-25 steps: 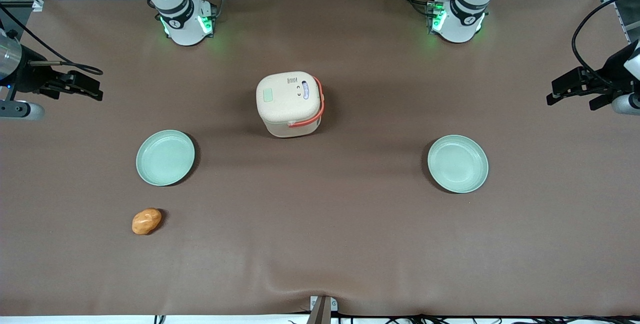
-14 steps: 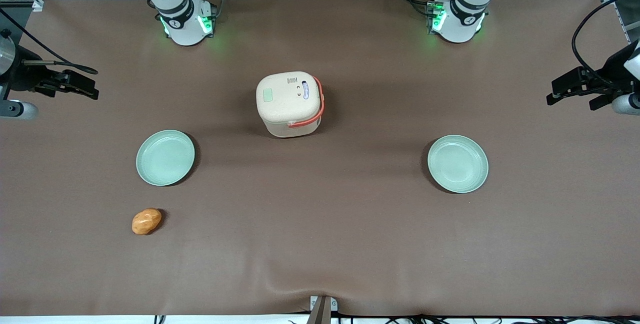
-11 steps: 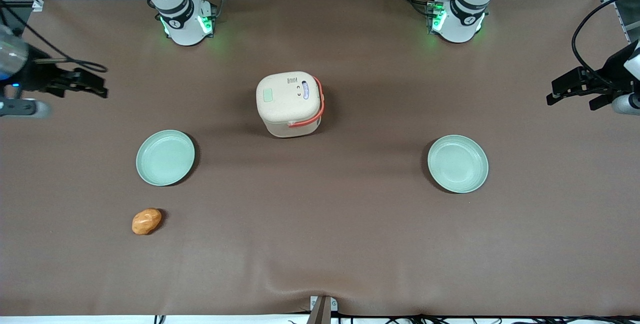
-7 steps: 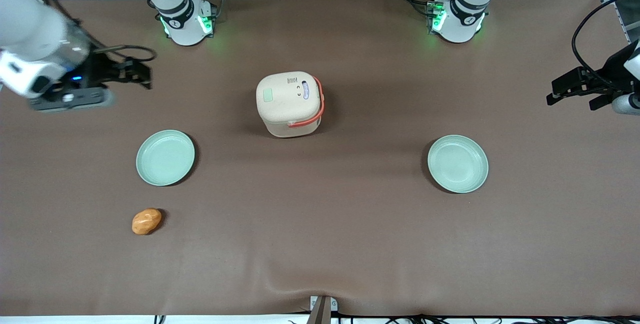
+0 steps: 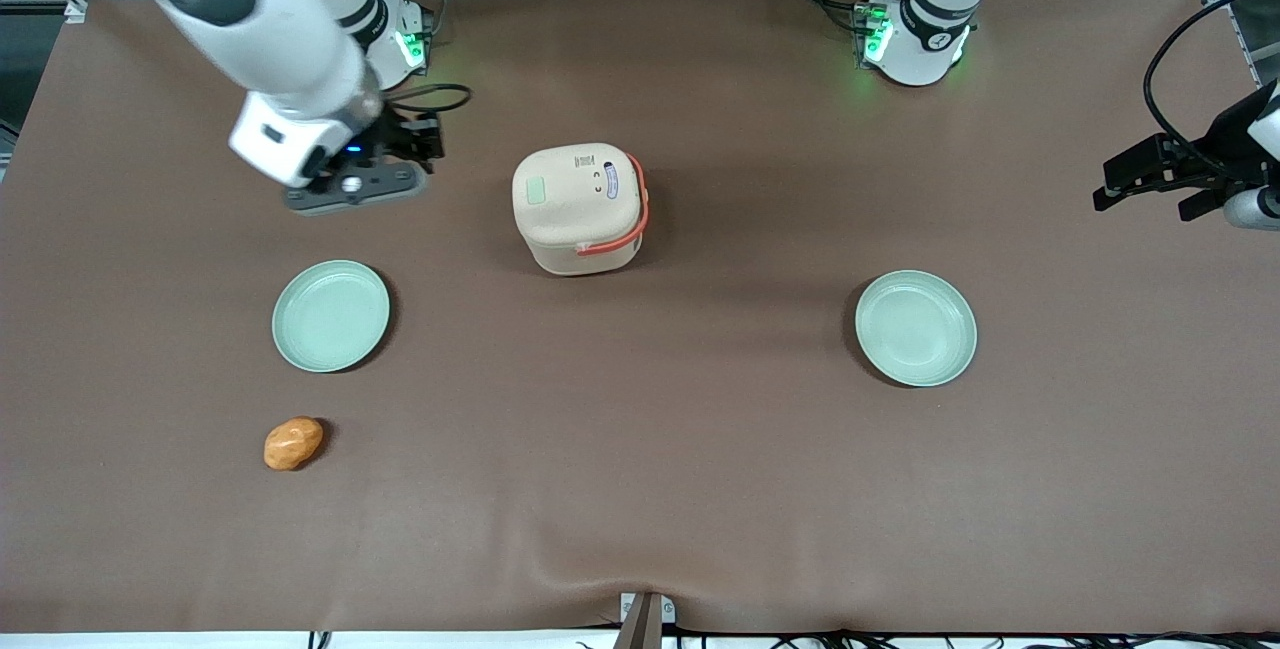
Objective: Press rice cooker button with right arm
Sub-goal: 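Move the right gripper over the rice cooker's green lid button, then press down on the green button with the closed right gripper fingertips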
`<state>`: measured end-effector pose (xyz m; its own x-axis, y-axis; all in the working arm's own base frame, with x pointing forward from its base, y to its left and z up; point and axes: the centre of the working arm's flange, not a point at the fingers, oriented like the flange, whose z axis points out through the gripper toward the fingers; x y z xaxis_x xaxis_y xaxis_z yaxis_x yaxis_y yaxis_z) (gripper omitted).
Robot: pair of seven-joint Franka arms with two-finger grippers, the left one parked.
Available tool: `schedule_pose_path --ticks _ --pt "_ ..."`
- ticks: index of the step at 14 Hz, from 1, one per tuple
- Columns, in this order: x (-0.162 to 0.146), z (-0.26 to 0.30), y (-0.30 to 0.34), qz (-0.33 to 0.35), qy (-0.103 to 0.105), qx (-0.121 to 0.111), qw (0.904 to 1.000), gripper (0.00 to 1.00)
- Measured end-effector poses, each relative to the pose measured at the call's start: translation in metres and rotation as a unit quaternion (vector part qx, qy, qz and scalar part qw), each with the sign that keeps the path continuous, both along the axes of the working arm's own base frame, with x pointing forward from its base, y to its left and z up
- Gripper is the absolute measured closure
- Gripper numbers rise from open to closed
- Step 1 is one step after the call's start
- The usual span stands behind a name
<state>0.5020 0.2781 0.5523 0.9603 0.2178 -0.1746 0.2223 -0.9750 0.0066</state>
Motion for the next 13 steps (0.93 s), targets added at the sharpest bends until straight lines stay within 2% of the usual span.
schedule_pose_path --ticks 1,2,6,7,8,12,13 --pt "-0.001 -0.008 0.012 0.007 -0.001 0.001 1.0 0.62" --pt "-0.003 -0.017 0.023 0.015 -0.005 0.003 0.9999 0.65" --pt "-0.012 -0.064 0.054 0.039 0.0 0.002 0.9992 0.68" --pt "-0.015 -0.077 0.057 0.042 0.001 0.001 0.9991 0.73" --pt "-0.018 -0.091 0.061 0.044 0.004 0.003 0.999 0.73" --pt "-0.033 -0.134 0.068 0.035 0.034 0.022 0.9986 0.87" --pt "-0.034 -0.141 0.068 0.033 0.036 0.024 0.9985 0.87"
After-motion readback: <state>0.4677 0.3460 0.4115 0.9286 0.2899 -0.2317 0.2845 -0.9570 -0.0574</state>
